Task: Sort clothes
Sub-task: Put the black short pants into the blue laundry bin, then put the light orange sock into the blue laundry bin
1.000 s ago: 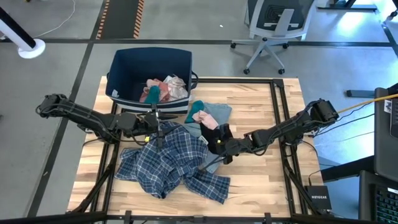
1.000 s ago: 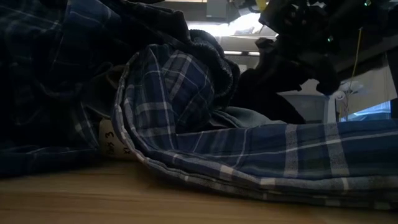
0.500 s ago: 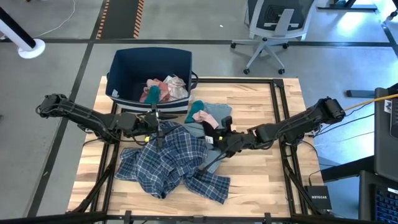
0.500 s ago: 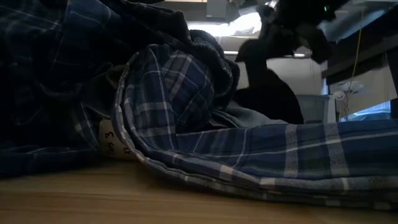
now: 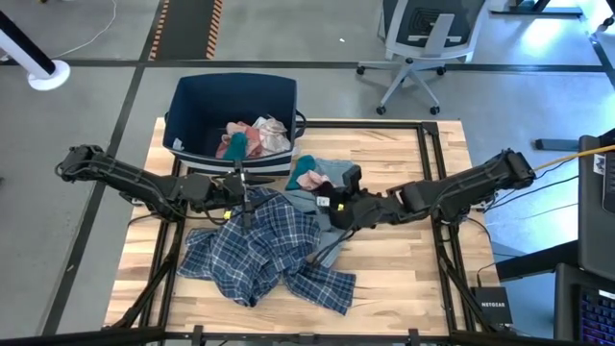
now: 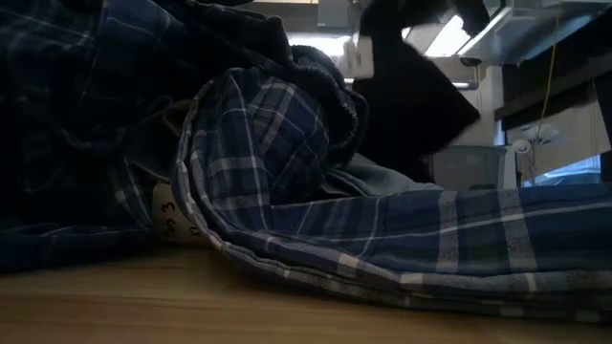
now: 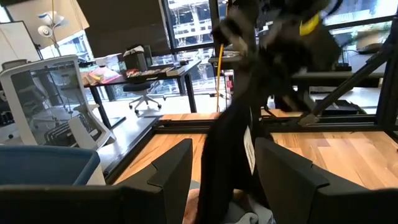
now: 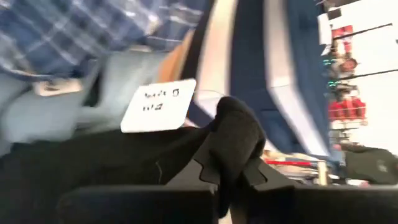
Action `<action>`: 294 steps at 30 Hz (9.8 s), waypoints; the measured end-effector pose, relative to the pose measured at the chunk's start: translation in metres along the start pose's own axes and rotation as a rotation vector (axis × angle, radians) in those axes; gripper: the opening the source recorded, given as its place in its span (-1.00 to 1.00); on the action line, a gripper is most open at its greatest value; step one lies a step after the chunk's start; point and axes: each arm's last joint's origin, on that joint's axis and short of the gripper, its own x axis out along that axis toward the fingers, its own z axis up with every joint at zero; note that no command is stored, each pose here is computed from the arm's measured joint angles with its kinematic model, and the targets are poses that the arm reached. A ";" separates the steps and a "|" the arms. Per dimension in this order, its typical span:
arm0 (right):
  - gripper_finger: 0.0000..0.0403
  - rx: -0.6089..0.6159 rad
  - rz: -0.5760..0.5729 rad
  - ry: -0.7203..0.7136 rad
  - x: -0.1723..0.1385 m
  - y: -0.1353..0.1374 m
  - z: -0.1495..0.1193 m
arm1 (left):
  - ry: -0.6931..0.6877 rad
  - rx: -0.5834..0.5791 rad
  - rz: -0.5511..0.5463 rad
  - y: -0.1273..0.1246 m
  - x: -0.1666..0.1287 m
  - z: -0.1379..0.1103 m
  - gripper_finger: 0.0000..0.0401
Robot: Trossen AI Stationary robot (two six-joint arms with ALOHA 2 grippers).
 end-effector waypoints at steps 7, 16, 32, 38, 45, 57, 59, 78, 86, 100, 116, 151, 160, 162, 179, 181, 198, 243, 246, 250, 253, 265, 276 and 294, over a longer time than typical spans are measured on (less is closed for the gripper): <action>-0.91 -0.055 -0.146 -0.042 -0.026 -0.046 0.021 | -0.001 0.007 0.000 0.000 0.000 0.000 -0.16; -0.91 -0.078 -0.292 -0.063 -0.041 -0.108 0.025 | 0.015 0.010 -0.002 0.000 0.000 -0.002 -0.16; -0.90 -0.153 -0.674 -0.398 -0.007 -0.209 -0.015 | 0.149 -0.072 -0.008 -0.001 -0.001 -0.016 -0.16; -0.90 -0.154 -0.747 -0.514 0.018 -0.221 -0.021 | 0.157 -0.064 -0.009 -0.001 -0.001 -0.016 -0.16; -0.90 -0.154 -0.792 -0.521 0.064 -0.218 -0.022 | 0.150 -0.026 -0.012 -0.001 -0.001 -0.016 -0.16; -0.89 -0.144 -0.818 -0.546 0.117 -0.242 0.001 | 0.153 -0.020 -0.012 -0.001 -0.001 -0.016 -0.16; -0.89 -0.145 -0.791 -0.538 0.120 -0.249 0.006 | 0.156 -0.019 -0.012 -0.001 -0.001 -0.016 -0.16; -0.72 -0.130 -0.404 -0.027 0.150 -0.229 -0.013 | 0.159 -0.005 -0.014 -0.001 -0.001 -0.017 -0.16; -0.12 -0.146 -0.292 0.015 0.154 -0.218 -0.017 | 0.164 -0.012 -0.013 -0.001 -0.001 -0.017 -0.16; 0.16 -0.232 -0.171 -0.008 0.088 -0.219 -0.012 | 0.164 -0.015 -0.012 -0.001 -0.001 -0.017 -0.16; 0.16 -0.212 0.216 -0.156 0.033 -0.163 0.022 | 0.169 -0.032 -0.011 -0.001 -0.001 -0.018 -0.16; 0.16 -0.285 0.614 0.160 0.100 0.064 -0.033 | 0.203 -0.050 -0.010 -0.002 -0.002 -0.021 -0.16; 0.16 -0.236 0.574 0.265 0.121 0.080 -0.078 | 0.202 -0.047 -0.011 -0.002 -0.002 -0.021 -0.16; 0.16 -0.213 0.560 0.266 0.126 0.083 -0.087 | 0.203 -0.046 -0.011 -0.002 -0.002 -0.021 -0.16; 0.16 -0.124 0.591 0.387 0.105 0.101 -0.111 | 0.202 -0.049 -0.009 -0.001 -0.002 -0.021 -0.16; 0.16 -0.132 0.620 0.407 0.095 0.100 -0.112 | 0.203 -0.049 -0.008 -0.001 -0.002 -0.021 -0.16; 0.16 -0.038 0.251 0.154 0.088 0.052 -0.088 | 0.211 -0.066 0.025 0.005 0.001 -0.023 -0.16; -0.94 -0.151 -0.035 0.282 0.073 0.015 -0.085 | 0.211 -0.066 0.023 0.005 0.001 -0.023 -0.16; -0.89 -0.147 -0.090 0.237 0.061 -0.006 -0.075 | 0.209 -0.067 0.024 0.005 0.001 -0.023 -0.16; -0.89 -0.188 -0.158 0.198 0.051 -0.032 -0.059 | 0.209 -0.067 0.024 0.005 0.001 -0.023 -0.16; -0.91 -0.203 -0.231 0.141 0.045 -0.052 -0.046 | 0.209 -0.067 0.024 0.005 0.001 -0.023 -0.16; -0.91 -0.134 -0.548 -0.157 0.019 -0.147 -0.029 | 0.209 -0.044 0.022 0.005 0.001 -0.023 -0.16; -0.91 -0.089 -0.746 -0.535 0.010 -0.199 -0.047 | 0.209 -0.039 0.022 0.005 0.001 -0.022 -0.16; -0.91 -0.055 -0.828 -0.650 0.088 -0.217 -0.026 | 0.206 -0.016 0.019 0.005 0.001 -0.022 -0.16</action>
